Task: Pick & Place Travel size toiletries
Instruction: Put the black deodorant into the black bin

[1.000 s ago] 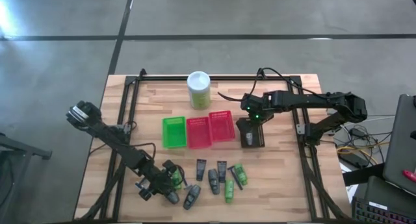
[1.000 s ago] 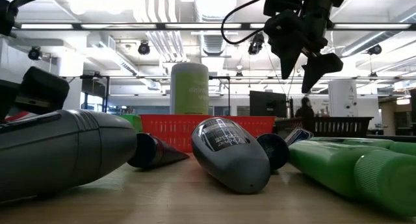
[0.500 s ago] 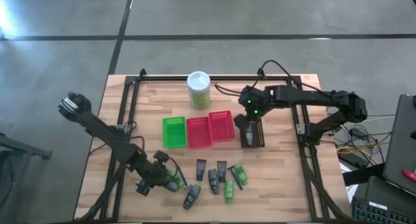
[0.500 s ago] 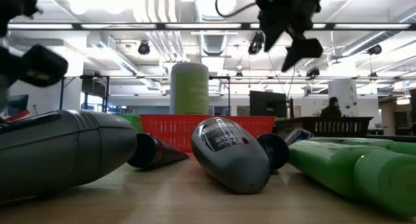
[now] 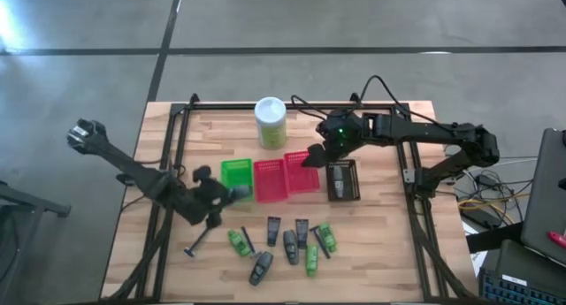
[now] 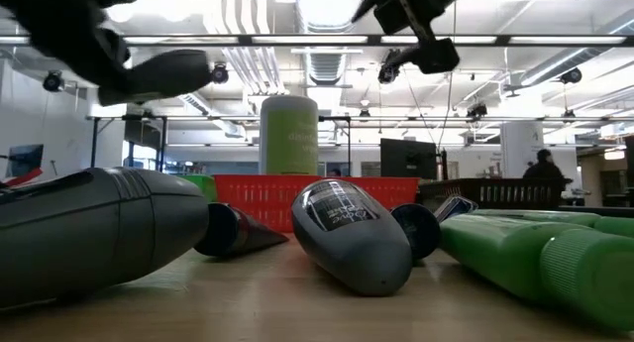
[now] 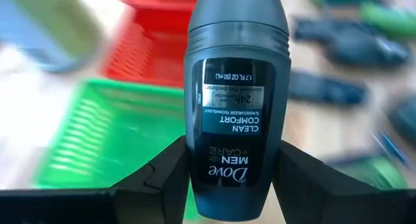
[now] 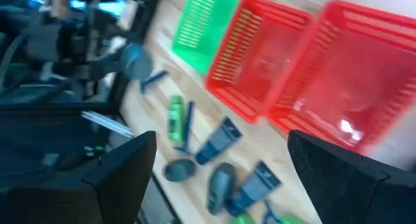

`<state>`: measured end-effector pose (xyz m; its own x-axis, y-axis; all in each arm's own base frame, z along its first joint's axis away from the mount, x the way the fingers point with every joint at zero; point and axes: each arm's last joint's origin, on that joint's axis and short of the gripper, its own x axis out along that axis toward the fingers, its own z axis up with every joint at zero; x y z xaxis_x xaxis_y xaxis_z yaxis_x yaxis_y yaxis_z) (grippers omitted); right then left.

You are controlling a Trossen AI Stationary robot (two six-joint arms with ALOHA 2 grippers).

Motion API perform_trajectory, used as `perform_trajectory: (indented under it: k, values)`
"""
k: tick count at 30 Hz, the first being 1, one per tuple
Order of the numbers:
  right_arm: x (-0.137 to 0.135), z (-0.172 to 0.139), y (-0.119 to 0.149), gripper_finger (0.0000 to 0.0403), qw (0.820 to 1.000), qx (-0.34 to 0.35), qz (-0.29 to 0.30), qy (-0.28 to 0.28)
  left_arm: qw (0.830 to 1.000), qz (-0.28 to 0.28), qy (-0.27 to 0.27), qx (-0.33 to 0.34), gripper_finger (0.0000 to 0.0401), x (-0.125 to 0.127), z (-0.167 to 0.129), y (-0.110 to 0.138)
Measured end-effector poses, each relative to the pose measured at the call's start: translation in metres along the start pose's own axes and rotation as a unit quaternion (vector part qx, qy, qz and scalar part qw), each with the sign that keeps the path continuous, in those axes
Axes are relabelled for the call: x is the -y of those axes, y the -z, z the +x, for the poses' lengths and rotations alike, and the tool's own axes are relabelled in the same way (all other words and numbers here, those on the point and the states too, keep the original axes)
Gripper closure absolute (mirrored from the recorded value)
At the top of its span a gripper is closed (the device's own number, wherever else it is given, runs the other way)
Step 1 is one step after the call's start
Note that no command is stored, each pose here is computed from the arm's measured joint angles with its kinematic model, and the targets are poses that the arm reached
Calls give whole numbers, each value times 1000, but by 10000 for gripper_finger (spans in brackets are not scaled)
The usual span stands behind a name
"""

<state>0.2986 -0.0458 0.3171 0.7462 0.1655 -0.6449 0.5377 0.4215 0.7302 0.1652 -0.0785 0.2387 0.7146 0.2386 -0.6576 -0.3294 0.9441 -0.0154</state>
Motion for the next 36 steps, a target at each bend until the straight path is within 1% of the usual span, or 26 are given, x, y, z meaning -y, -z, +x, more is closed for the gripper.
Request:
perform_trajectory:
  k: [3,8,11,14,17,19,24,27,31,36]
  values:
    - [-2,1,-1,69,1000,2,7,-12,999,-16,-38,28,216,-12,5,-13]
    - [-6,1,-4,74,999,15,9,-35,994,20,-59,90,216,-21,20,-41]
    - [-6,1,-4,69,999,18,11,-35,989,26,-76,123,216,-31,32,-57]
    - [-5,2,-5,58,999,28,13,-29,989,18,-74,125,216,-42,44,-67]
    - [-5,2,-5,49,999,39,13,-22,990,25,-52,128,216,-48,55,-77]
    - [-5,2,-6,44,999,41,14,-23,989,41,-42,136,216,-47,62,-85]
    - [-8,1,-8,43,998,56,9,-34,986,69,-35,151,216,-40,78,-109]
    - [-10,1,-9,51,997,65,4,-44,985,84,-39,143,216,-34,91,-119]
    - [-9,2,-9,65,997,64,5,-40,985,95,-45,137,216,-29,108,-133]
    - [-5,4,-7,77,998,57,18,-31,981,103,-38,159,216,-23,113,-155]
